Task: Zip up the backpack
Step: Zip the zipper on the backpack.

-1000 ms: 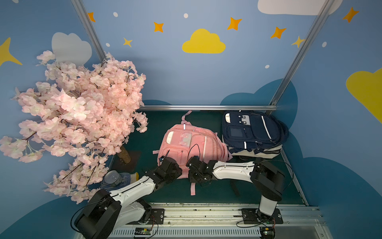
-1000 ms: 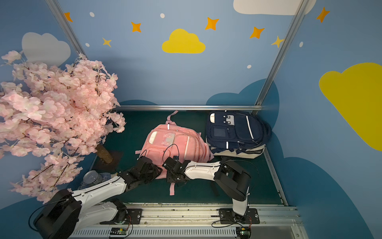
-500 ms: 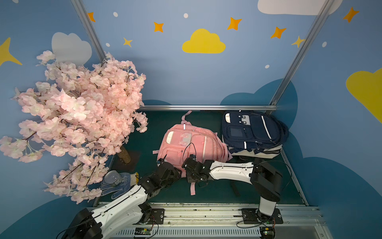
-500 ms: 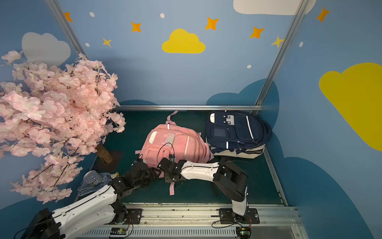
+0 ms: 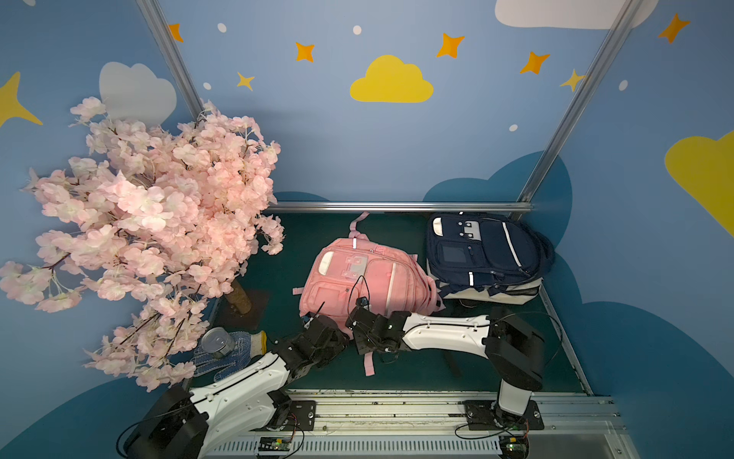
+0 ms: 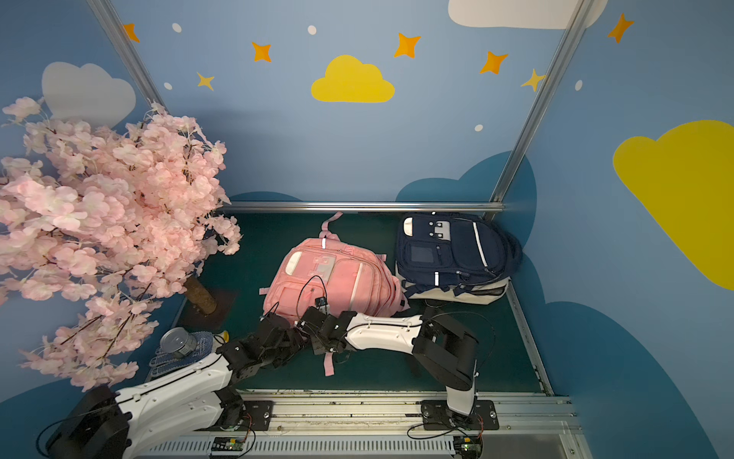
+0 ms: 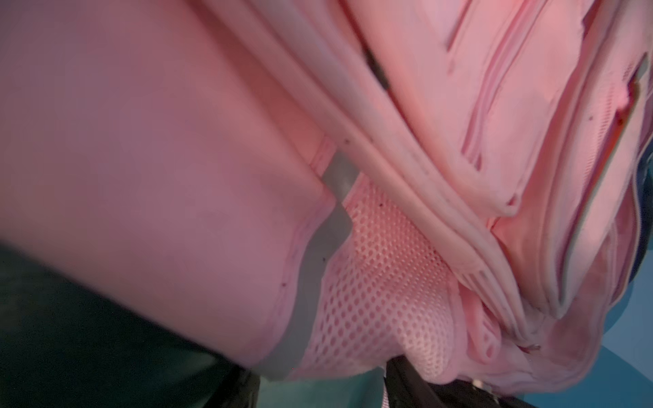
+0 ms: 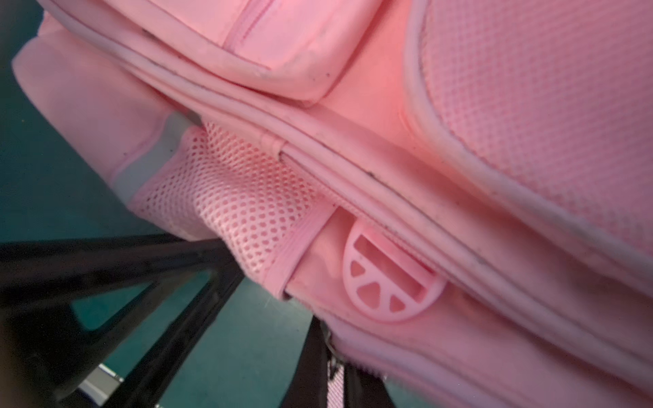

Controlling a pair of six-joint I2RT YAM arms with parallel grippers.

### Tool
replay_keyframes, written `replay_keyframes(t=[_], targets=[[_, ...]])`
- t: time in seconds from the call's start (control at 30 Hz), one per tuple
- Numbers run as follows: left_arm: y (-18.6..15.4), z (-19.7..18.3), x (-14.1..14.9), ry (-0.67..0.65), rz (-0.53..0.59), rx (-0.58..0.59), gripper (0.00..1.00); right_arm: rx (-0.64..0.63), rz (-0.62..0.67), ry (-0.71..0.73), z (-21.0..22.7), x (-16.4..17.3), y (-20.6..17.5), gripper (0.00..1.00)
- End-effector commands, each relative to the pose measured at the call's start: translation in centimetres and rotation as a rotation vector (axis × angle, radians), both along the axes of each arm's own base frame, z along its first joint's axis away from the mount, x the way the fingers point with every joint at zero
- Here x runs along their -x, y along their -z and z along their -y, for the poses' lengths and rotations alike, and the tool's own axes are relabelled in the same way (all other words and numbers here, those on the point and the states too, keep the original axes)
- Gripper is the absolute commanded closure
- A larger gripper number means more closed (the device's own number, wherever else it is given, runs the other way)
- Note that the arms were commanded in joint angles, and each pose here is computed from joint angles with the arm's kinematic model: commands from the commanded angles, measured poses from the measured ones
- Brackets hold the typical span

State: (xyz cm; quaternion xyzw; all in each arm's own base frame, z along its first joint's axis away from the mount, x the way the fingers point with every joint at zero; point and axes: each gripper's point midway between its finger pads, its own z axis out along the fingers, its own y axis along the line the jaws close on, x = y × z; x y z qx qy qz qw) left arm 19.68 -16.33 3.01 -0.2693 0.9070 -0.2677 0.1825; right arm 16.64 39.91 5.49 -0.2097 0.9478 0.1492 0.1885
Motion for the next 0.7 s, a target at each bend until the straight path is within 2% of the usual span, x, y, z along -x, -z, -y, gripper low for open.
replay_keyframes(t=[0.0, 0.1, 0.47, 0.67], targets=[[-1.3, 1.0, -2.2, 0.007, 0.081, -0.002, 0.50, -0.094, 0.052, -0.054, -1.5, 0.3, -3.4, 1.00], [-1.2, 0.6, -3.2, -0.014, 0.114, -0.013, 0.65, -0.079, 0.064, -0.047, -0.6, 0.2, -3.5, 1.00], [-2.4, -2.8, -4.3, -0.086, 0.161, -0.088, 0.94, 0.009, 0.041, 0.056, 3.5, -0.7, -2.2, 1.00], [-2.9, -4.9, -4.2, -0.127, 0.177, -0.107, 0.97, 0.038, 0.029, 0.106, 5.9, -1.2, -1.8, 1.00]])
